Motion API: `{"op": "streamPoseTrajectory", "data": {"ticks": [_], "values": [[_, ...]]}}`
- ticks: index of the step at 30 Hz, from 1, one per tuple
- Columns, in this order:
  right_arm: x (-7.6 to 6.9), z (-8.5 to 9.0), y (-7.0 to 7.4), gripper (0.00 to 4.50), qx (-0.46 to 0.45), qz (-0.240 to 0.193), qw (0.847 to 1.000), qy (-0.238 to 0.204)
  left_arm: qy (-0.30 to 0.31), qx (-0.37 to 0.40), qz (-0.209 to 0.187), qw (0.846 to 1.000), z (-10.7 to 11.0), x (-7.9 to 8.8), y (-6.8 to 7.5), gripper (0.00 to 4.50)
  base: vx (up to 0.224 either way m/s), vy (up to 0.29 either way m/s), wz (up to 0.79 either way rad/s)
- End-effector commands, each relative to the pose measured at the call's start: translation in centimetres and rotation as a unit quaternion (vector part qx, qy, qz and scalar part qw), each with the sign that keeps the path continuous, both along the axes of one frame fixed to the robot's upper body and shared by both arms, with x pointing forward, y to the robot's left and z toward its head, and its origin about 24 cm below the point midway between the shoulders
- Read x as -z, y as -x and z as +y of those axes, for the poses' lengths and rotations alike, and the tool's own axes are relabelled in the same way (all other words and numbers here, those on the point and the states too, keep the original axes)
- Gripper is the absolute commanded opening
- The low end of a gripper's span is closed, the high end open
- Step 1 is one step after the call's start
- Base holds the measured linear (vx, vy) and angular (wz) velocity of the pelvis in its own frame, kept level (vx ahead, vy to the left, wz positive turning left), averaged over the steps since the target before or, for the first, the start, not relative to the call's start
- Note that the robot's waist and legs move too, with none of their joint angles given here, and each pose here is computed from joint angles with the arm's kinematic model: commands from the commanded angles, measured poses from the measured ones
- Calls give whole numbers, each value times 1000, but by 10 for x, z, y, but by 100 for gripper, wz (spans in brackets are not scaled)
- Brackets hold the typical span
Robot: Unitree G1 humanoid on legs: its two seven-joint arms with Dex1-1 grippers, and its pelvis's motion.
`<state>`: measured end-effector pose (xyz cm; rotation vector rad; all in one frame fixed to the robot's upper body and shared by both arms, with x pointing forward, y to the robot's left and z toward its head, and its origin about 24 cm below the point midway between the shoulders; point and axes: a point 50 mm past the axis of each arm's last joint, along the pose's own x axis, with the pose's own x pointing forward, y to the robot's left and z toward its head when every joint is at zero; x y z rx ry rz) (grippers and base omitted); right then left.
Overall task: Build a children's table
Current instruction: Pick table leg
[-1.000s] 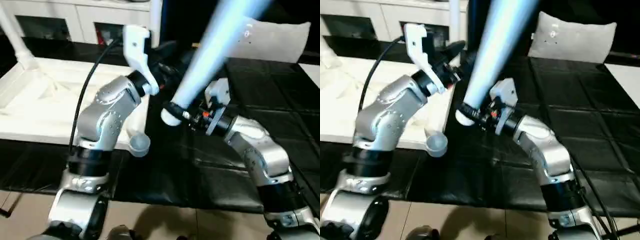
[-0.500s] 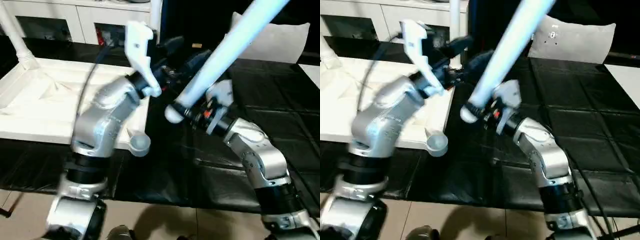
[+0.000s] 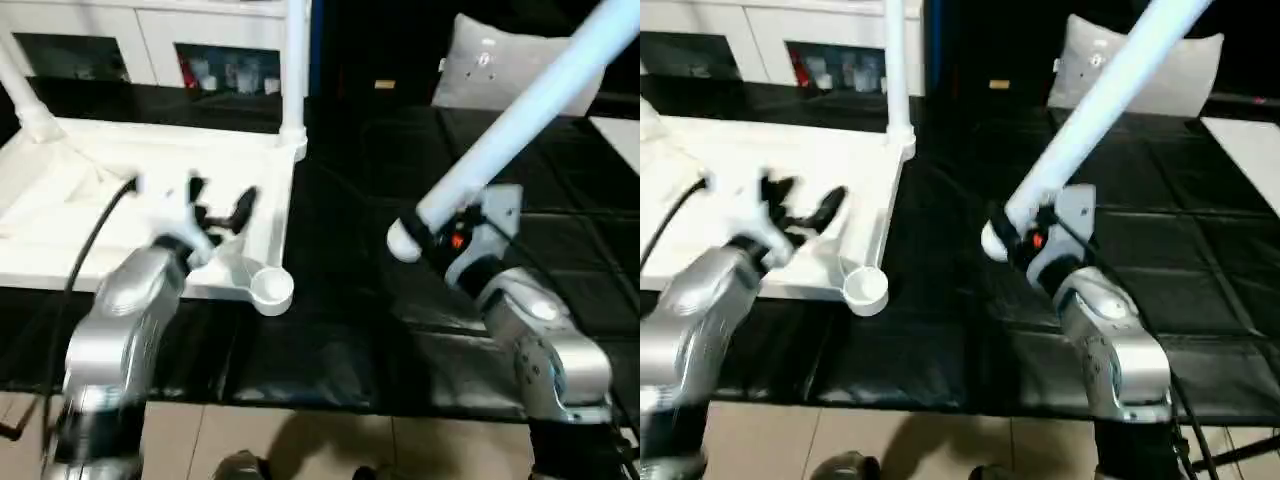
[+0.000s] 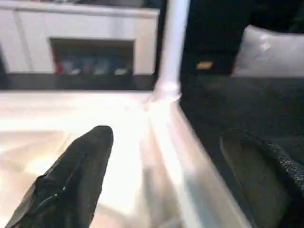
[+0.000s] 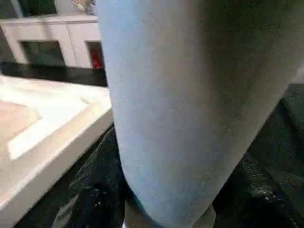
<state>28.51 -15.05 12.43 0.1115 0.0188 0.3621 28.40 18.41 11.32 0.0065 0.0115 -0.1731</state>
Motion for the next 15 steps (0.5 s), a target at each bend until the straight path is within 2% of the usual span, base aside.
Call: {"op": "streamPoseTrajectory", "data": {"ticks": [1, 2, 4, 6, 8, 12, 15], "values": [[5, -1, 3, 194, -5, 12, 1000, -13, -5, -1, -14, 1000, -6, -6, 1, 414, 0, 0, 0], [12, 1, 5, 194, -2, 18, 1000, 4, -5, -2, -11, 1000, -8, -3, 2, 414, 0, 0, 0], [16, 4, 6, 194, -13, 13, 999, 38, -15, 8, -8, 1000, -11, 0, 5, 414, 0, 0, 0], [17, 7, 7, 194, -15, 27, 999, 12, -30, 5, -10, 999, -12, 1, 5, 414, 0, 0, 0], [19, 9, 5, 194, -16, 25, 999, 28, -31, 2, -11, 999, -15, 1, 7, 414, 2, 32, 0], [22, 10, 5, 194, -16, 24, 999, 33, -32, 2, -10, 999, -15, 1, 6, 414, 6, 89, 6], [26, 8, 12, 194, -9, 27, 999, 27, -33, 0, -6, 999, -15, 4, 3, 414, -3, 122, 5]]}}
